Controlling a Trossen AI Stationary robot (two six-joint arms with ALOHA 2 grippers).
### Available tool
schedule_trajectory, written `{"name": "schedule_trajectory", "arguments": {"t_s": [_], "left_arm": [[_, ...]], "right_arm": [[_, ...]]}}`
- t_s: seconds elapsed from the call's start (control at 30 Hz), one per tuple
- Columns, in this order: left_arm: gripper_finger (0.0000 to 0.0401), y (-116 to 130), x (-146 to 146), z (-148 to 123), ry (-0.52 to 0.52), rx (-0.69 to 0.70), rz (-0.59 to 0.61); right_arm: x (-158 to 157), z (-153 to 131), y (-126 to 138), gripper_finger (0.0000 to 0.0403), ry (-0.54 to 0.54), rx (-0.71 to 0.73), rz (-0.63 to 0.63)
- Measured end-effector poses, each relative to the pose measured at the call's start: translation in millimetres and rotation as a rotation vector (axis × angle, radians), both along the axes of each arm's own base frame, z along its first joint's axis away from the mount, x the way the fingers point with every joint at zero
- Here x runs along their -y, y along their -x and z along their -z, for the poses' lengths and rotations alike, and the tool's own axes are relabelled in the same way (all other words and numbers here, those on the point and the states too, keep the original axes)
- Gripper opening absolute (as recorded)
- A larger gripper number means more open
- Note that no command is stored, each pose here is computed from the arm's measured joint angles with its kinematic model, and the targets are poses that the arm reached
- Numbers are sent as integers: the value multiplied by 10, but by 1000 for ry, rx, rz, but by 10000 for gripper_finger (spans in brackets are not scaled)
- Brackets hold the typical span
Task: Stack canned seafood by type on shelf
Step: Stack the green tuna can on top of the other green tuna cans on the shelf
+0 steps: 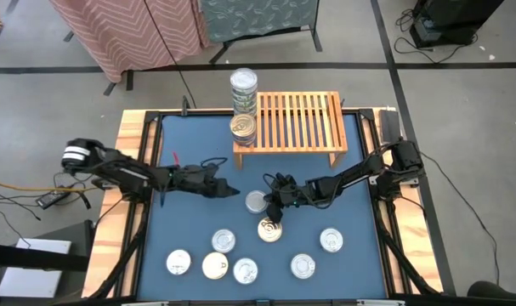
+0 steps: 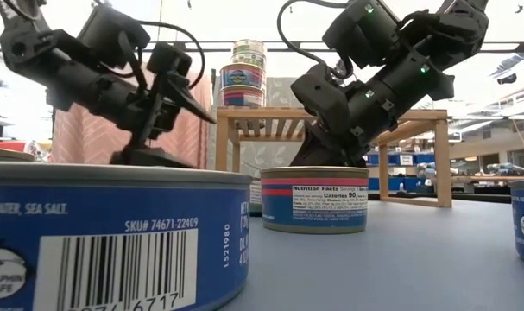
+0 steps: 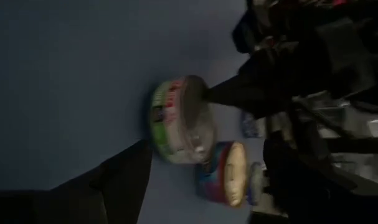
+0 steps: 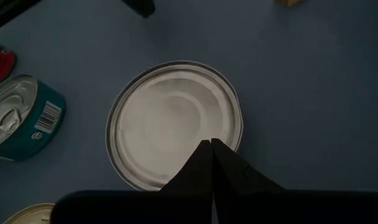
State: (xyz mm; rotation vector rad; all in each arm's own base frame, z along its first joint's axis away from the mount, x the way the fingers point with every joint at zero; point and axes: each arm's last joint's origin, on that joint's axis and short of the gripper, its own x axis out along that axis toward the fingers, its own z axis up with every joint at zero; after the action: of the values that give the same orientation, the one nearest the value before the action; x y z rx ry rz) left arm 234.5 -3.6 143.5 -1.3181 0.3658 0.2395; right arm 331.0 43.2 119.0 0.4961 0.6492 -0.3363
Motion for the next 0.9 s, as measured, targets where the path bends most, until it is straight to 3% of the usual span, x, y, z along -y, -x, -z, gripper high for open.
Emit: {"name": "schedule_trajectory", "arguments": {"t_s": [0.13,0.37,0.73,0.9], "left_arm": [[312,-103,30,108,81,47,-15],[312,-149,73,334,177,-15,-65],[312,-336,77,238,173,42,-107],[312,-450,113,321,181,13,-62]], "right_arm": [[3,14,14,3,10,-16,10],[8,54,54,2,18,-33,16],[-14,52,51,2,12,22,41],[-12,53,51,4,16,21,42]]}}
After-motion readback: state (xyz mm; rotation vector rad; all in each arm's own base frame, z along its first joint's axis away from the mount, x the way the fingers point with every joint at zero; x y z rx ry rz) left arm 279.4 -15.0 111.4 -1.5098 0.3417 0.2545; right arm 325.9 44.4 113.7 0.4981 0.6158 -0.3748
